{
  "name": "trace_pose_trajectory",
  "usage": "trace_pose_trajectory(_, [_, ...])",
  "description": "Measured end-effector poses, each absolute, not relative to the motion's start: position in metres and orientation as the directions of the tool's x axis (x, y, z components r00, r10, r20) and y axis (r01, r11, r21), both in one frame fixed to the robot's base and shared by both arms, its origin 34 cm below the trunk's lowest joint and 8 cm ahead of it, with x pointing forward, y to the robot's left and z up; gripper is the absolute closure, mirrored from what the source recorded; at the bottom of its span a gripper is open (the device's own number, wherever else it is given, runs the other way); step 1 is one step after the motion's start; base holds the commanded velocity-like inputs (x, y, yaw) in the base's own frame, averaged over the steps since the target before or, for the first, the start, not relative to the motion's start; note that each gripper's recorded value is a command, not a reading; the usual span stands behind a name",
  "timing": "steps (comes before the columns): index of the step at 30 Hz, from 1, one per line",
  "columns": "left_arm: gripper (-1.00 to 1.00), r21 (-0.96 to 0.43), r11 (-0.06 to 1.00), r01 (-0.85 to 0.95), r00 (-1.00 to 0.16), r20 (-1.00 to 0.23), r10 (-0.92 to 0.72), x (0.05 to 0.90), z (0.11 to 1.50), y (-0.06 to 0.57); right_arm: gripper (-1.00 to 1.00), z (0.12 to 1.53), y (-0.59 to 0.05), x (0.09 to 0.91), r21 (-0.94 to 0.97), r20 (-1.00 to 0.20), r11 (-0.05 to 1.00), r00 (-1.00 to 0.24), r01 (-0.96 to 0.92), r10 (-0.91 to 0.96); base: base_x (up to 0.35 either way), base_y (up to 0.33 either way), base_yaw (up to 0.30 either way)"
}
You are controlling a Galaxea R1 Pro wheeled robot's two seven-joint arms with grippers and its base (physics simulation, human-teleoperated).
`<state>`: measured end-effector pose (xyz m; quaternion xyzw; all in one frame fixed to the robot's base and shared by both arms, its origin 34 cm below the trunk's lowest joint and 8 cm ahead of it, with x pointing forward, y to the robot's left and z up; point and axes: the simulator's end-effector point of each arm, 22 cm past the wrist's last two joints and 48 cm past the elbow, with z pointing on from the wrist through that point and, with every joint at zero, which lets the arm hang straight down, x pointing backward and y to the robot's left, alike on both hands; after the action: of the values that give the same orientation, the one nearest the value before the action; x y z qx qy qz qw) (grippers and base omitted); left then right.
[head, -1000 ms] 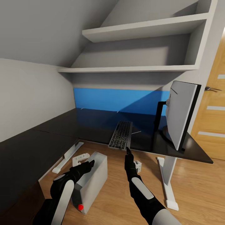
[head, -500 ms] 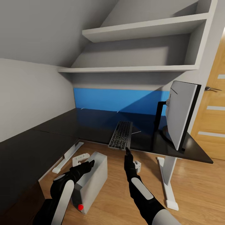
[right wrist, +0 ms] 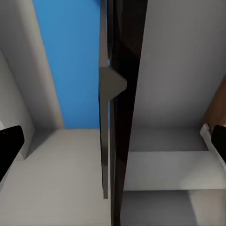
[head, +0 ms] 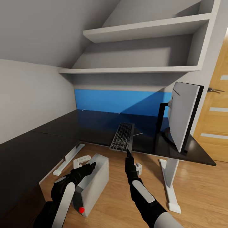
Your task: In the bedroom, organize the workspace by keeping the computer under the desk, ensuring the monitor is on the desk, placing the keyboard on the desk next to the monitor, placing the mouse on the desk next to the keyboard, moving the folder from the swivel chair onto the desk next to the mouse, stacking the notebook on top of the folder with the pen on top of the notebook, and positioning the swivel chair next to the desk.
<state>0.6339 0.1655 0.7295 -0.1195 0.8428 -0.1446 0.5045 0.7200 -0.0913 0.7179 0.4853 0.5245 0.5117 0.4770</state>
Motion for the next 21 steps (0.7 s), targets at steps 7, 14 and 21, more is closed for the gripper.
trace_pose_trajectory(7, [-1.0,-0.364,0.93,-0.056,-0.462,-0.816,-0.347,0.6339,0.7295,0.1656,-1.0,0.718,-0.0912,0.7199,1.0,-0.004,0.006,-0.074,0.02,0.997,0.0,0.0,0.0])
trace_pose_trajectory(14, [-1.0,-0.363,0.93,-0.056,-0.462,-0.816,-0.347,0.6339,0.7295,0.1657,-1.0,0.7179,-0.0912,0.7198,1.0,-0.004,0.006,-0.074,0.02,0.997,0.0,0.0,0.0])
trace_pose_trajectory(21, [-1.0,-0.364,0.93,-0.056,-0.462,-0.816,-0.347,0.6339,0.7295,0.1657,-1.0,0.7179,-0.086,0.7184,1.0,-0.012,0.014,-0.087,0.018,0.996,0.0,0.0,0.0])
